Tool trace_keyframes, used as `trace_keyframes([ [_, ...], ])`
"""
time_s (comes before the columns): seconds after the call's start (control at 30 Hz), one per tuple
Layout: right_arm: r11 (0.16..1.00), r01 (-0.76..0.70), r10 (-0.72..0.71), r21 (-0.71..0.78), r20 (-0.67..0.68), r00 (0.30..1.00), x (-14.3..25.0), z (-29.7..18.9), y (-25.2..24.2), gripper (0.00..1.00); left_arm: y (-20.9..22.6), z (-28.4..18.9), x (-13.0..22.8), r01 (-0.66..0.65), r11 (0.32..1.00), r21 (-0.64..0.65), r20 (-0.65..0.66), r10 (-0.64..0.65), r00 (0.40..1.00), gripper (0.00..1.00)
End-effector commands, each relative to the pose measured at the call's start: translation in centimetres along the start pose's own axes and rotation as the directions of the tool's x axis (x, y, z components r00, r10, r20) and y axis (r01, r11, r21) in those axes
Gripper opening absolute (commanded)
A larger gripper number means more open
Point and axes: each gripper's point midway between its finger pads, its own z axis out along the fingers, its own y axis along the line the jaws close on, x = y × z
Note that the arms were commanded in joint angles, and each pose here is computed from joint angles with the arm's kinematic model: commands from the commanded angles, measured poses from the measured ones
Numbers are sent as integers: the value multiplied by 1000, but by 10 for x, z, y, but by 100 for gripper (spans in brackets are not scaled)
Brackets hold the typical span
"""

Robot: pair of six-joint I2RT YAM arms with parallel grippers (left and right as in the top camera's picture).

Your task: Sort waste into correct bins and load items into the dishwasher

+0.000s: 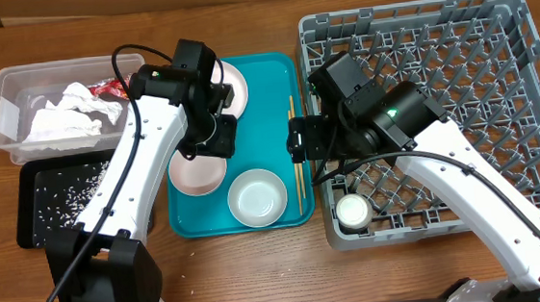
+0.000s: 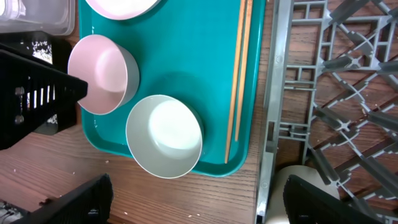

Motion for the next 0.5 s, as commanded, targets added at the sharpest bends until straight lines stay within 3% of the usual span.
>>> trace_keyframes([
  [0.0,1000,-6,6,-3,-8,1000,1,5,1,88,17,-6,0,136,988,-75,28,-134,991,45],
  [0.17,1000,-8,8,5,-21,1000,1,11,0,88,6,-5,8,127,992,-24,-10,-127,992,47],
  [0.47,1000,-12,13,22,-48,999,1,23,-2,88,-16,18,43,205,976,-72,-124,-213,969,42],
])
